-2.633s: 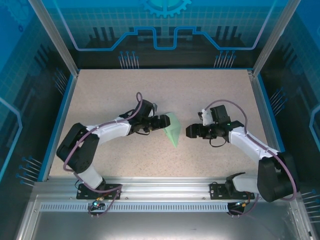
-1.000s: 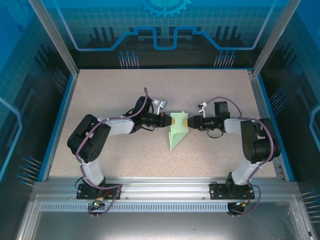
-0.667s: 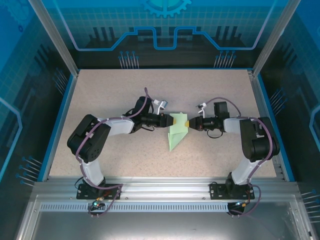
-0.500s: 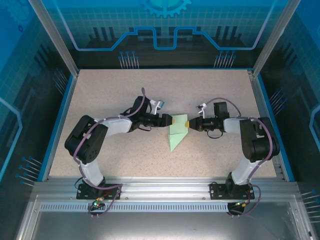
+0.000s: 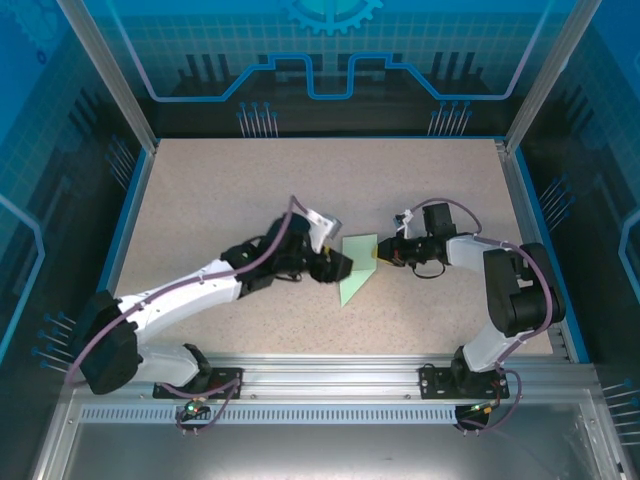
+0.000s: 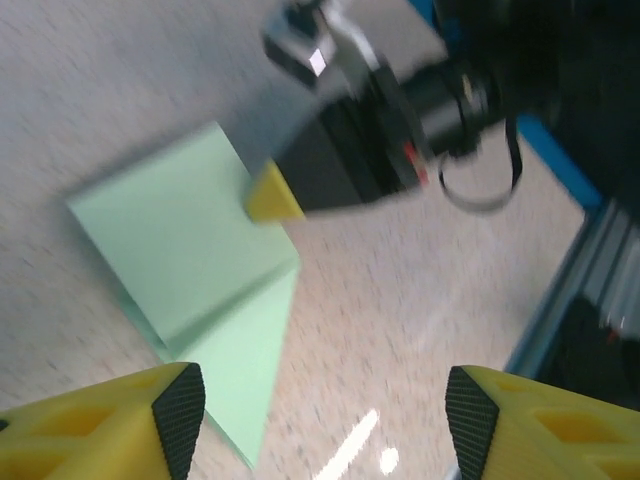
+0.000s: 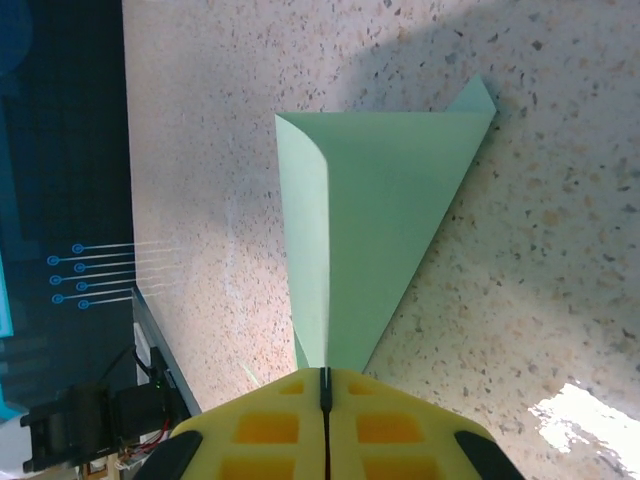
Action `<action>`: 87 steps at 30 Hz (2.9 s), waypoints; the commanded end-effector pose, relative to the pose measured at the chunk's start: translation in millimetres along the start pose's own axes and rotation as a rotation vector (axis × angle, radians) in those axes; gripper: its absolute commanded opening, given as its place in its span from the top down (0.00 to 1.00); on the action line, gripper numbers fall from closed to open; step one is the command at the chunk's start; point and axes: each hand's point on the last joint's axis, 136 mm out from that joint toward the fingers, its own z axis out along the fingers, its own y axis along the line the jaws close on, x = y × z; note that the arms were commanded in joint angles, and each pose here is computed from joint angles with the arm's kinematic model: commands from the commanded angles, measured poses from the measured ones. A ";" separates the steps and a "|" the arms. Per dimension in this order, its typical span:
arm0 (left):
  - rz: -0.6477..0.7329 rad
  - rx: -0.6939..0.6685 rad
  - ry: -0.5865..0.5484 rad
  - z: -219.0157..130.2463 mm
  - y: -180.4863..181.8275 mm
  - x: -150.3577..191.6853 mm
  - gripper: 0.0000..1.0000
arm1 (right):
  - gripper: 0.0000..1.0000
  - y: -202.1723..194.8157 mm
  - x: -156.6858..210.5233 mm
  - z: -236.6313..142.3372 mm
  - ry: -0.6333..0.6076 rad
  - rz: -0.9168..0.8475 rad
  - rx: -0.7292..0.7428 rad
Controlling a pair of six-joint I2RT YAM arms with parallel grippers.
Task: Fold a paper plane with a square sheet of paper (fold left side to right side)
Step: Fold the wing for the fifth time at the center of the table.
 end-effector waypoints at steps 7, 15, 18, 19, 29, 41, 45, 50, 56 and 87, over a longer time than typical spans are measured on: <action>0.128 -0.303 0.239 62.1 5.2 69.2 0.25 | 0.93 1.6 1.3 3.4 0.028 0.096 0.070; 0.248 -0.540 0.338 87.4 21.0 80.8 0.26 | 0.93 -0.7 4.3 7.2 0.041 0.105 0.082; 0.259 -0.586 0.357 92.9 27.3 84.4 0.28 | 0.93 -1.4 4.3 8.1 0.044 0.106 0.082; 0.261 -0.596 0.360 94.5 28.9 84.6 0.29 | 0.93 -1.4 4.4 8.2 0.045 0.105 0.081; 0.274 -0.661 0.403 106.8 41.9 95.2 0.39 | 0.93 -3.7 5.6 11.0 0.055 0.107 0.083; 0.273 -0.672 0.419 114.2 46.1 101.5 0.53 | 0.92 -6.2 7.9 11.8 0.070 0.102 0.098; 0.263 -0.670 0.425 117.1 47.4 104.8 0.57 | 0.92 -5.5 8.7 12.2 0.075 0.100 0.098; 0.238 -0.661 0.416 116.5 48.0 102.1 0.60 | 0.92 -7.7 10.6 11.4 0.087 0.093 0.113; 0.234 -0.649 0.376 107.7 42.4 87.6 0.59 | 0.92 -11.4 11.3 11.1 0.093 0.100 0.131; 0.251 -0.643 0.388 108.1 50.8 98.0 0.70 | 0.91 -11.6 11.3 12.7 0.132 0.167 0.139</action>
